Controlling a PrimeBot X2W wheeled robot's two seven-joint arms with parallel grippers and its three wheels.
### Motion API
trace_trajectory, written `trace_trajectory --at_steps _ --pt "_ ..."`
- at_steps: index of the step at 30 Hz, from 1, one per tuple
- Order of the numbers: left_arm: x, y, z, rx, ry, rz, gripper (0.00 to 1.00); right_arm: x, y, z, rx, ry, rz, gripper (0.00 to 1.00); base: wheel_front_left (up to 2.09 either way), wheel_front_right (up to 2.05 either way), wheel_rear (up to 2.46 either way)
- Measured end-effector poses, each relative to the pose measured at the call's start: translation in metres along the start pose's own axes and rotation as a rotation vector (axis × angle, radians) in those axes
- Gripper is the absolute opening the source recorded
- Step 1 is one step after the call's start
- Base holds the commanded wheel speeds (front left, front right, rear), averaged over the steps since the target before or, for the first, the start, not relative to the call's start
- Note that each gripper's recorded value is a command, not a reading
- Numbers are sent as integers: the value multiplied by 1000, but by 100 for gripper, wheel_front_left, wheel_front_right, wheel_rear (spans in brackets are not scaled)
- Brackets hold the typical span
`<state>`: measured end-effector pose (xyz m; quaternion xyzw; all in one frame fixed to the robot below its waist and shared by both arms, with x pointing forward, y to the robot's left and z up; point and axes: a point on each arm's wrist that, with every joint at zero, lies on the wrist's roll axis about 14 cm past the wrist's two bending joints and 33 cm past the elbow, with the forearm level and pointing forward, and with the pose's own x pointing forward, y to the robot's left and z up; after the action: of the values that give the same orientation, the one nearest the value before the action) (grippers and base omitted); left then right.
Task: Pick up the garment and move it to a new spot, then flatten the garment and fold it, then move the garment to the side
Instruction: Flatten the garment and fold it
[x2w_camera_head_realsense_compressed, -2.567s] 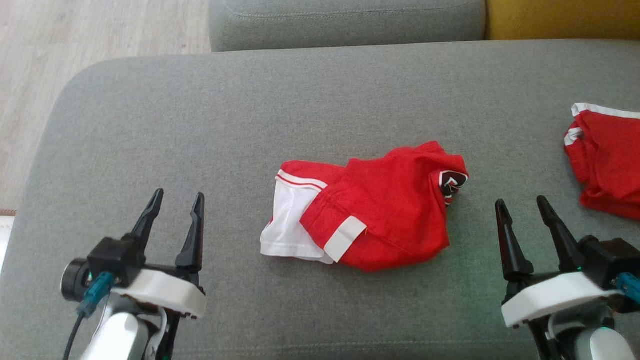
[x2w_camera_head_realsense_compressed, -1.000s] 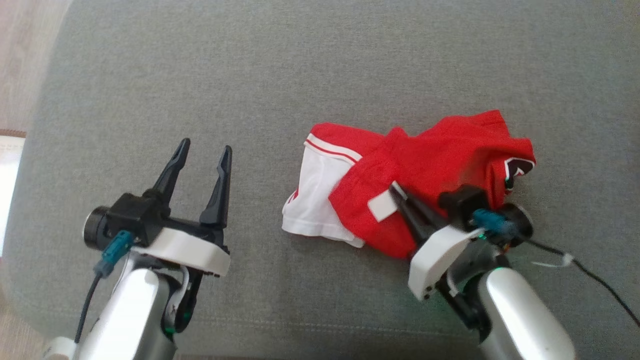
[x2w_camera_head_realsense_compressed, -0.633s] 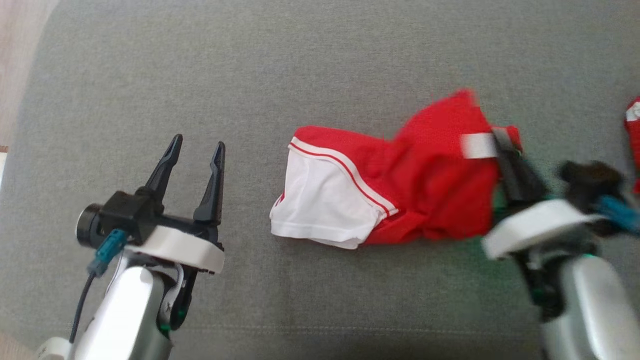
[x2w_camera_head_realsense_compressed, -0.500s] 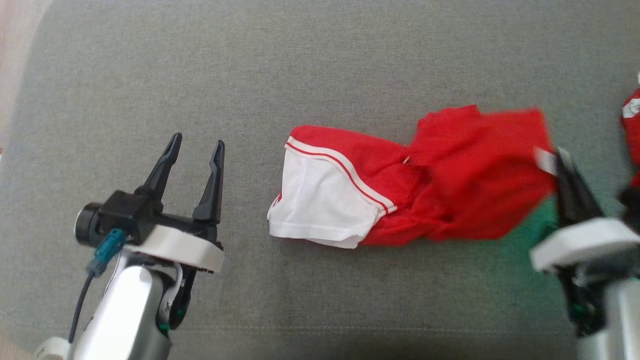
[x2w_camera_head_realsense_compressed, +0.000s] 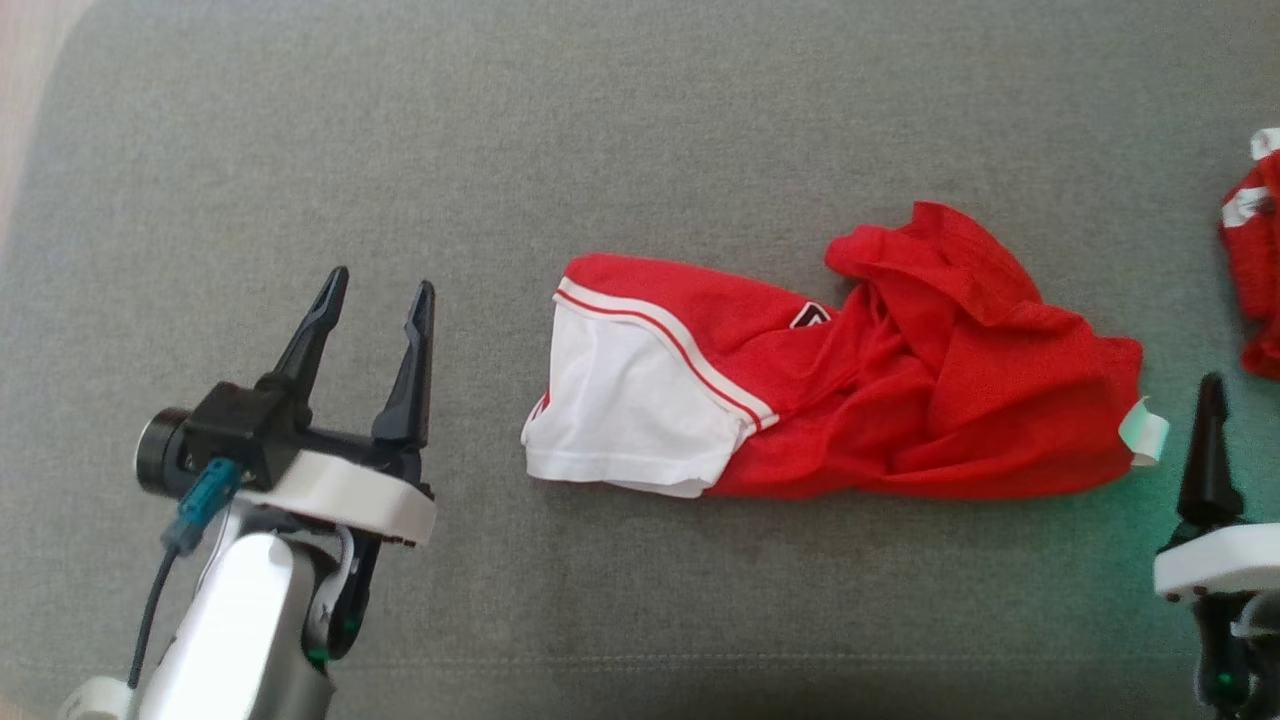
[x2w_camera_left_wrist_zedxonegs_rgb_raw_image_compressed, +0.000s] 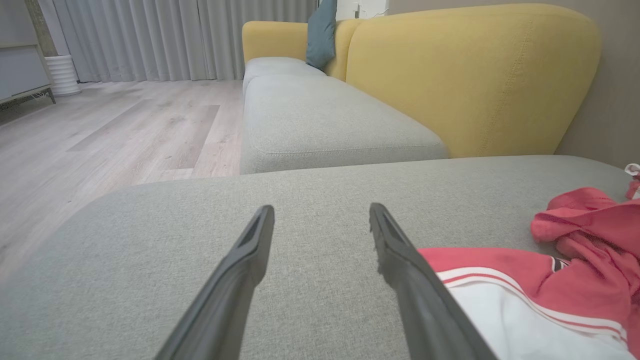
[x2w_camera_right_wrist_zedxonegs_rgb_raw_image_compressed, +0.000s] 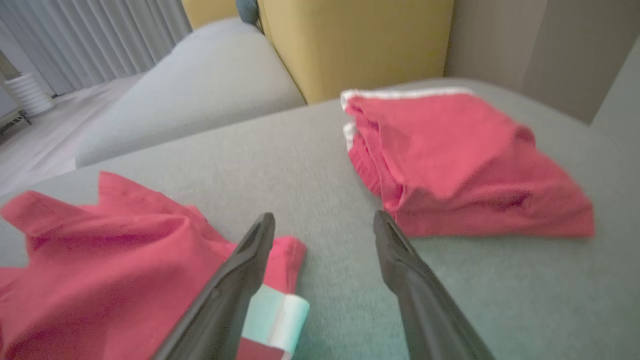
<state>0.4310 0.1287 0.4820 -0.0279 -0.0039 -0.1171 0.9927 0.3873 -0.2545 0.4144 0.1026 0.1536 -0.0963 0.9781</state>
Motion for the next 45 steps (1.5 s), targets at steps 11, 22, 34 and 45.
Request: trace_trajectory --at_steps 11,22,34,45 --pt "-21 3 6 19 -4 29 100 -25 82 78 -168 -252 232 100 0 0 0" --pt "-41 3 9 26 0 49 100 -53 102 52 -158 -164 315 100 0 0 0" --pt "-40 1 9 25 1 45 100 -50 104 48 -152 -146 320 100 0 0 0" --pt "-41 -61 -28 -38 199 -185 100 -41 106 37 -146 -110 323 100 0 0 0"
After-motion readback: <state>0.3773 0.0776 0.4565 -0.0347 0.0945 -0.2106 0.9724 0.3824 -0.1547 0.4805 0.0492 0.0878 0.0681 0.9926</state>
